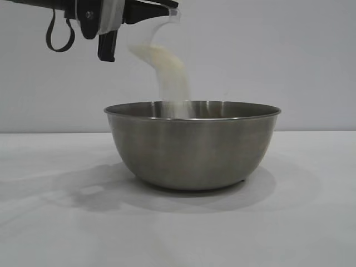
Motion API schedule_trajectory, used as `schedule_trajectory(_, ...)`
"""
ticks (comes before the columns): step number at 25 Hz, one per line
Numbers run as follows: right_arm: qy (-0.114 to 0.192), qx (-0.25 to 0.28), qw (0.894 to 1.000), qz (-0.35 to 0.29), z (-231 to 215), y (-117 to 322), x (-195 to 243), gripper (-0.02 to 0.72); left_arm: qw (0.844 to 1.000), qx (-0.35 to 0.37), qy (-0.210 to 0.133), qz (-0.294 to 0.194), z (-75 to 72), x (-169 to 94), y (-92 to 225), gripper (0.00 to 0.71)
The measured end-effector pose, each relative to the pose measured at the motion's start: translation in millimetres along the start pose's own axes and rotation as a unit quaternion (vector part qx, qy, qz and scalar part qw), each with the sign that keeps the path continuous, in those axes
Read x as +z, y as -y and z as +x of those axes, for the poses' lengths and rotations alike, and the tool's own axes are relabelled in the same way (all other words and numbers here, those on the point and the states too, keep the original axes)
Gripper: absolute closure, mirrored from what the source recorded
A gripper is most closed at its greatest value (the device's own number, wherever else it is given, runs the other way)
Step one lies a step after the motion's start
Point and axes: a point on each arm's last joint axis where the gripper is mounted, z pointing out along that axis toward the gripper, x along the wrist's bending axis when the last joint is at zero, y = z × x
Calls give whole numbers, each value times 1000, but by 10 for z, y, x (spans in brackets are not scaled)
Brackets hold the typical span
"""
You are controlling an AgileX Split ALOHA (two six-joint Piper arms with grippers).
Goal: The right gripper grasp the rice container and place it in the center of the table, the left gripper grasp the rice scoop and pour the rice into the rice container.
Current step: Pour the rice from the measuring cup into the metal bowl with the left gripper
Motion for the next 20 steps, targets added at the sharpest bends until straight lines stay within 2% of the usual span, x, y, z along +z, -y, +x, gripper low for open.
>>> schedule_trajectory(7, 0, 0, 1000, 0, 0, 0, 0, 488, 995, 100, -2, -14, 4, 3, -29, 710)
schedule_trajectory(12, 0, 0, 1000, 0, 0, 0, 0, 488, 982, 187, -7, -25, 9, 7, -53, 710)
schedule_trajectory(20, 0, 0, 1000, 0, 0, 0, 0, 488, 972, 230, -22, -38, 70, 70, -142, 710)
